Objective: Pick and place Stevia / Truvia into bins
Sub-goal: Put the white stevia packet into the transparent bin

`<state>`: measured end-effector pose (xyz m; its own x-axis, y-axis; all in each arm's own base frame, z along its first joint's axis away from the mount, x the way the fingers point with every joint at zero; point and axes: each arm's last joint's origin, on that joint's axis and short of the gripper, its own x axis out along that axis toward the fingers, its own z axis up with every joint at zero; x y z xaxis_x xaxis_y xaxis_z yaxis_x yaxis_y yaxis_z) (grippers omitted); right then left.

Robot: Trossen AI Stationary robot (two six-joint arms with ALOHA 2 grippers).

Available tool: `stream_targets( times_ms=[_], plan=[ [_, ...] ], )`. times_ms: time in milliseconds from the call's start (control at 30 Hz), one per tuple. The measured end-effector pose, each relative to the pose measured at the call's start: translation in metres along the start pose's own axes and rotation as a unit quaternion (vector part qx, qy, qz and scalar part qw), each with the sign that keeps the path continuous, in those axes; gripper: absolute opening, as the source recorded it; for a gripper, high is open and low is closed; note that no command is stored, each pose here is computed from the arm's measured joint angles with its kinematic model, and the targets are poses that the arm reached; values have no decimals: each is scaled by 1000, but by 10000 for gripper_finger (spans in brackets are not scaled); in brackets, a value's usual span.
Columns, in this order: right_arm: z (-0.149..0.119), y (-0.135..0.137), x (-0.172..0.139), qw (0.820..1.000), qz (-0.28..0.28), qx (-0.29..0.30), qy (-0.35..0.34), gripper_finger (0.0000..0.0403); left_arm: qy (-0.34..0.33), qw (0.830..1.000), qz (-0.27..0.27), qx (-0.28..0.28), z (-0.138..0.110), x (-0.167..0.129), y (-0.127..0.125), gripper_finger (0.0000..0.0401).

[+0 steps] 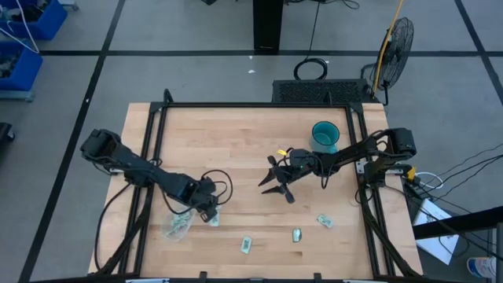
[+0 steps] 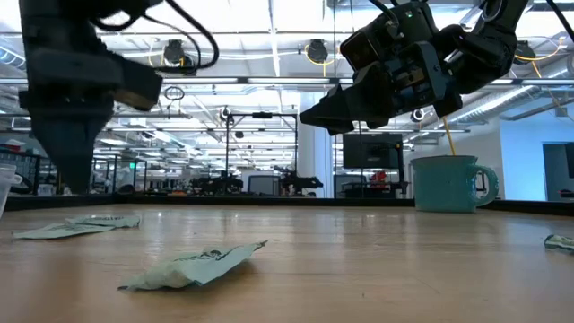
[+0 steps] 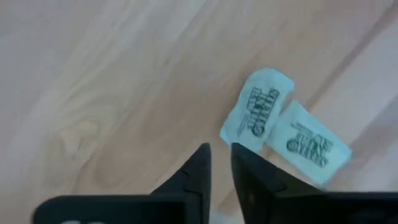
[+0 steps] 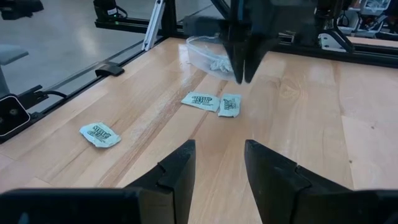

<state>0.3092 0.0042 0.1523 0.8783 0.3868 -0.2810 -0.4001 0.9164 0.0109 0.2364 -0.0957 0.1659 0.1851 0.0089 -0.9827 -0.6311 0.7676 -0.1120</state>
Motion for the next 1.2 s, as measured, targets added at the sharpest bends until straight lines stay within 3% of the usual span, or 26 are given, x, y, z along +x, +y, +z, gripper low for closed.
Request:
stream_targets(
  times_ms=[333,733,1200],
  plan=[
    [0,0,0,1000,0,-1,-2,132,-2,999,-32,-9,-4,15,4,137],
    [0,0,0,1000,0,-1,-2,132,-6,999,-41,-22,-8,25,10,112],
    [0,0,0,1000,0,-1,-2,132,2,997,-64,-33,-6,22,5,111]
  ],
)
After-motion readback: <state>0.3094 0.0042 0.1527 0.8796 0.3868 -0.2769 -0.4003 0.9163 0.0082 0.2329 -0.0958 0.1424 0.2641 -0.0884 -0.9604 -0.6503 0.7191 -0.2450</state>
